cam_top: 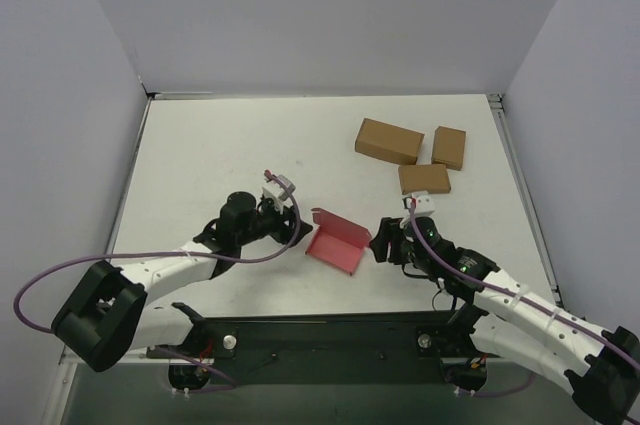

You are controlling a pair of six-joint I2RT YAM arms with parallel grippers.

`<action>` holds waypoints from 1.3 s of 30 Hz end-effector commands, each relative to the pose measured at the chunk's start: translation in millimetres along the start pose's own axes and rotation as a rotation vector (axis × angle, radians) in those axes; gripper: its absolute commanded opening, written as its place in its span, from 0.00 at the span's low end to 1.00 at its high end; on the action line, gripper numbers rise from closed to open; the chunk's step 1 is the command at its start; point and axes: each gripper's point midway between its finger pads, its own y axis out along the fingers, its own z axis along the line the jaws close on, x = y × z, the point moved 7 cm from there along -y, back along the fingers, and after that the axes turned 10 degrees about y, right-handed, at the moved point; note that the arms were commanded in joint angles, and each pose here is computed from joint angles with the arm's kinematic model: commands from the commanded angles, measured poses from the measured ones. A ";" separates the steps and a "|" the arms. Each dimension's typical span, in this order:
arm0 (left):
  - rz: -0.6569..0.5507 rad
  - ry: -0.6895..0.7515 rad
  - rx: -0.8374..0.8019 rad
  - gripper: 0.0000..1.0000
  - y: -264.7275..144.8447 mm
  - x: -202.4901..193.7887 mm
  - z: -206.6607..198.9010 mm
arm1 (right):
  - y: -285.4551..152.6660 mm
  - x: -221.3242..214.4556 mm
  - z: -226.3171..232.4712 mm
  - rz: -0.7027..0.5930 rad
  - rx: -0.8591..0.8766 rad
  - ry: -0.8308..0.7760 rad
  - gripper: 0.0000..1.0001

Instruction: Fold the paper box

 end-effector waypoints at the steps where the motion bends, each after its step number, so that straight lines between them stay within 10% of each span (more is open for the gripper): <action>1: -0.068 0.140 -0.052 0.70 17.3 27.5 3.5 | -0.3 4.1 12.5 0.010 0.059 -0.036 0.52; 39: -0.105 0.165 -0.146 0.28 54.7 11.0 7.9 | 38.5 -2.6 10.4 -0.061 0.017 -0.089 0.24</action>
